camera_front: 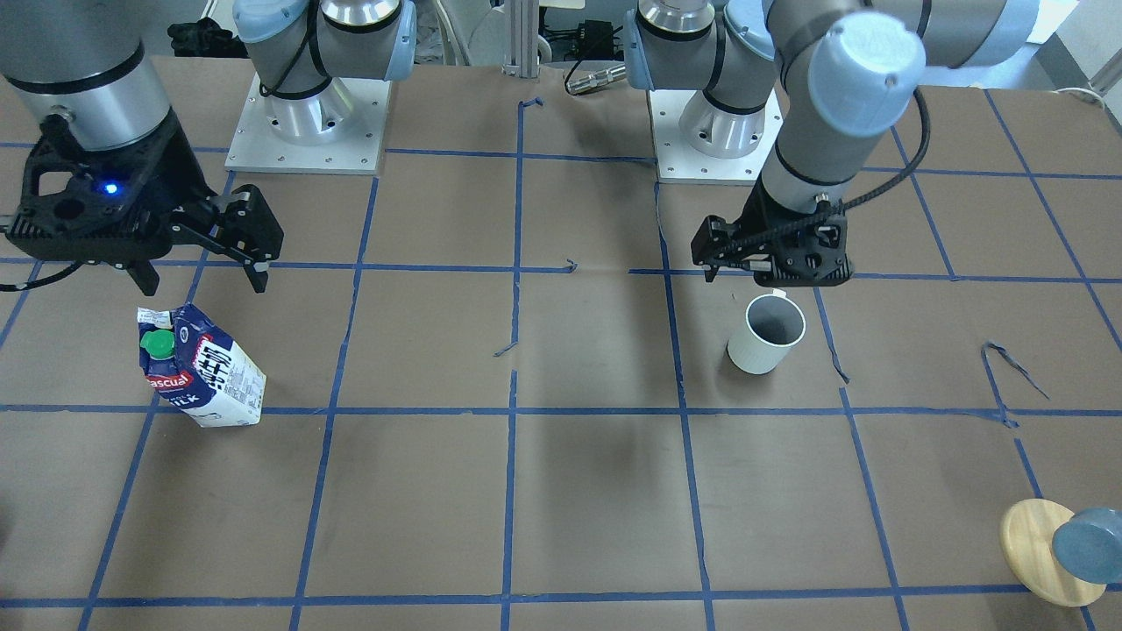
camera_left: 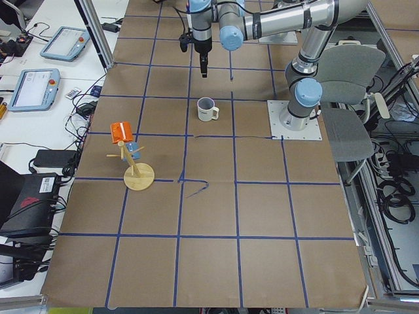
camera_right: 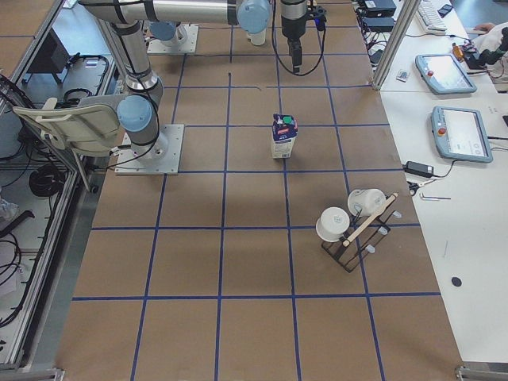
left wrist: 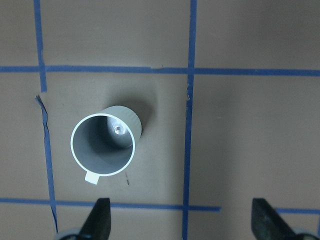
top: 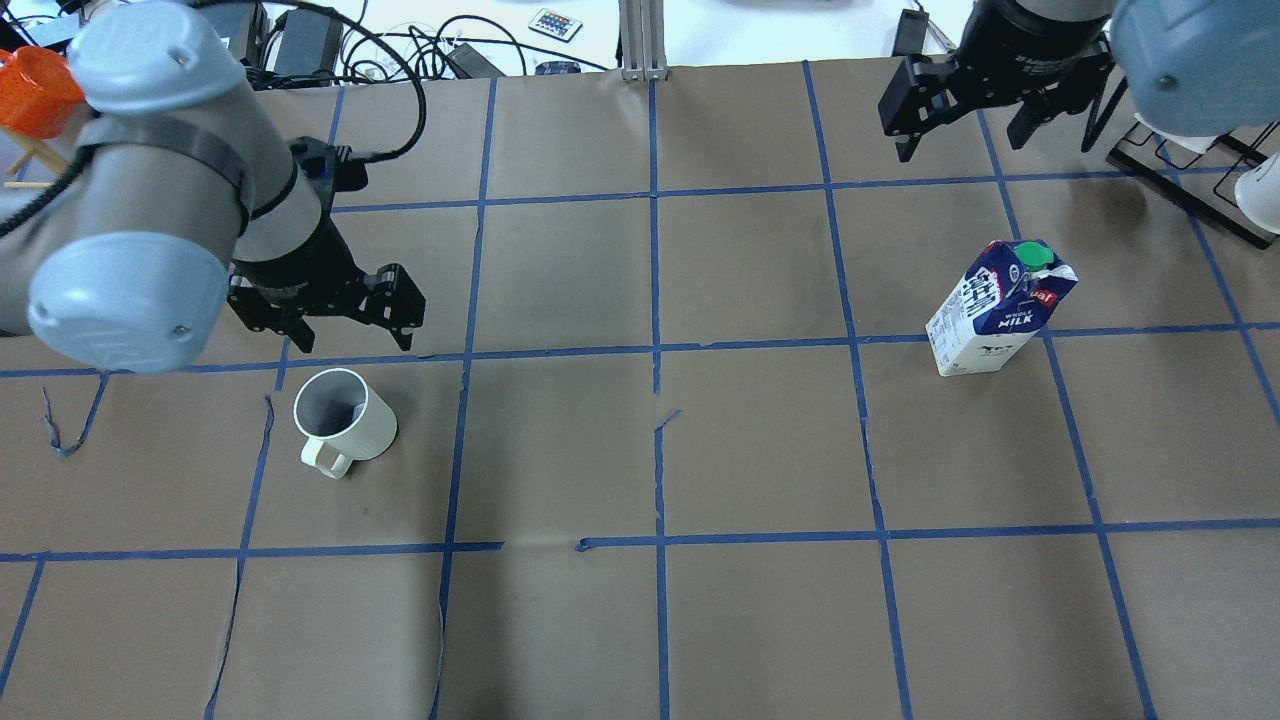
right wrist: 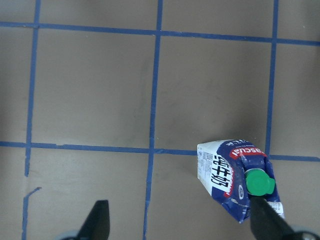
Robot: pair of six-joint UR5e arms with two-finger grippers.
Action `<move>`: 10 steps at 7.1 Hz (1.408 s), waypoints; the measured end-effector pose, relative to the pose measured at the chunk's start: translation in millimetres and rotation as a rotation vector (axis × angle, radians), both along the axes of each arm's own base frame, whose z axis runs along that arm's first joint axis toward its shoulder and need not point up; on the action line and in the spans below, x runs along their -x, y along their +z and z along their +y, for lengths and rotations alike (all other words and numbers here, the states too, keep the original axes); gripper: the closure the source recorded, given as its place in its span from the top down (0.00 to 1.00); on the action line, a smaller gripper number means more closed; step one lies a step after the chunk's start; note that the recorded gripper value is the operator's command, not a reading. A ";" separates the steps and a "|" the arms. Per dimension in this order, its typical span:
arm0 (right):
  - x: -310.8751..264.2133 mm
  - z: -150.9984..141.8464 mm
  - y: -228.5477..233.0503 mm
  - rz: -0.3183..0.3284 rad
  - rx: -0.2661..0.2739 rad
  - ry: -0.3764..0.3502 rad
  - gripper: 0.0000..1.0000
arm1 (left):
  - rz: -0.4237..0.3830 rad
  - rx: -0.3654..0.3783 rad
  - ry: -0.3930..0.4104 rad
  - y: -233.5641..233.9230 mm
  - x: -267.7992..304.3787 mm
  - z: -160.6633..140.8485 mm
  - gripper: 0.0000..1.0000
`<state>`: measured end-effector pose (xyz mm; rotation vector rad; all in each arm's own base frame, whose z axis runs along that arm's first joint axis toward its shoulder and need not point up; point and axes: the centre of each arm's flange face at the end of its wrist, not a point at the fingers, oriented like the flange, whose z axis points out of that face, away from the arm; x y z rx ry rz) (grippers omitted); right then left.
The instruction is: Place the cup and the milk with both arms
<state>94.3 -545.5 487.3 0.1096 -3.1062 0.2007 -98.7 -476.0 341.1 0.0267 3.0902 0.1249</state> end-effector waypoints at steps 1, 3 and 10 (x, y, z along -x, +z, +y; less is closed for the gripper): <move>25.9 -4.6 -17.2 0.001 -0.012 0.003 1.00 | -0.004 -0.021 -0.033 -40.0 -10.2 3.3 0.95; 63.0 -13.2 -63.1 0.010 -0.019 0.027 1.00 | -0.022 -0.051 -0.054 -92.0 -19.9 5.2 0.00; 108.5 -8.5 -181.0 0.002 -0.139 0.061 0.84 | -0.016 -0.010 0.046 -75.4 4.1 -37.9 0.00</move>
